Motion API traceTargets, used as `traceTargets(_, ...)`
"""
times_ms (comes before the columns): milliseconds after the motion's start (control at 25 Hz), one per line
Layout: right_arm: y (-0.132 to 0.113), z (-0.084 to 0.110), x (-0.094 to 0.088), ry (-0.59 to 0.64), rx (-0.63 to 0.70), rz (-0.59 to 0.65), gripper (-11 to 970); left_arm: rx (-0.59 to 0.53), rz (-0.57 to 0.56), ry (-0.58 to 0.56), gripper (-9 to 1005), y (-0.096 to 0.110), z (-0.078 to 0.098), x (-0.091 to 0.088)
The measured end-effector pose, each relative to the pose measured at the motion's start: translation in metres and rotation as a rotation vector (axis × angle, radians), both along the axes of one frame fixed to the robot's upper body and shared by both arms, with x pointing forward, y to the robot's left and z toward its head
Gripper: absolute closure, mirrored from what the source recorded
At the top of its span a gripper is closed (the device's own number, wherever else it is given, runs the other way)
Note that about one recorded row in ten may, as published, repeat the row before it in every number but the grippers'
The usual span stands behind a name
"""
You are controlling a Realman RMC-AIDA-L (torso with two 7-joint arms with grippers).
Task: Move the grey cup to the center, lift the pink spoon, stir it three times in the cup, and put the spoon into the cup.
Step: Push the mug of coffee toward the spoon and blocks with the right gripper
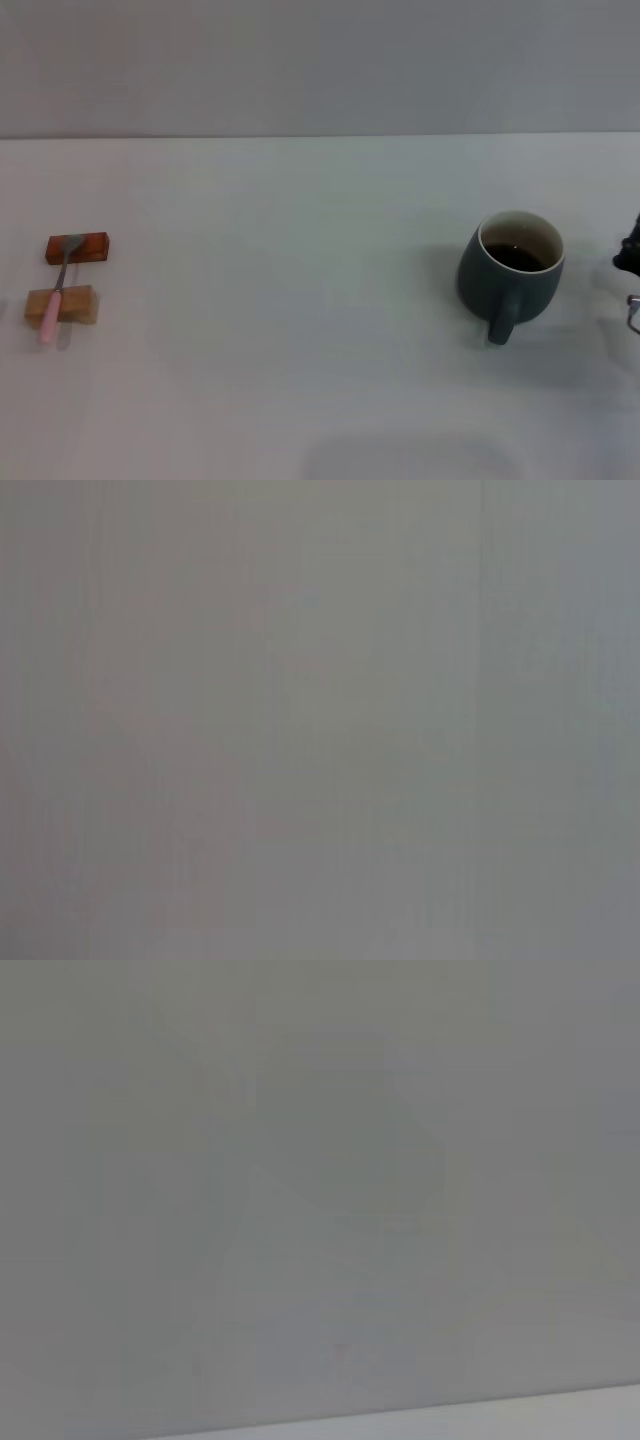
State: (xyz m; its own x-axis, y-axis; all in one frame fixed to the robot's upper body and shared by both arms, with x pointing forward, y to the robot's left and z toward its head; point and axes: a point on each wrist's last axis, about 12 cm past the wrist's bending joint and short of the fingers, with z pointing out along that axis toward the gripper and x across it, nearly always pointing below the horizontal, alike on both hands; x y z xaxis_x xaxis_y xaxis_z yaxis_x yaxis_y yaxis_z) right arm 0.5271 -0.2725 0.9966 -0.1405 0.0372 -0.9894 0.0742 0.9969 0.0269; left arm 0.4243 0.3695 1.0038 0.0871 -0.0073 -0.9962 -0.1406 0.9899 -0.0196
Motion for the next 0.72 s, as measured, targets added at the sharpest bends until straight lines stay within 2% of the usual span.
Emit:
traceTargets(280, 0.017, -0.002, 0.000, 0.025, 0.001, 0.089, 959, -0.004, -0.007, -0.006, 181, -0.002, 0.001, 0.003)
traceTargets(720, 0.034, -0.004, -0.003, 0.041, 0.016, 0.158, 959, -0.004, -0.007, -0.019, 181, -0.001, 0.003, 0.004)
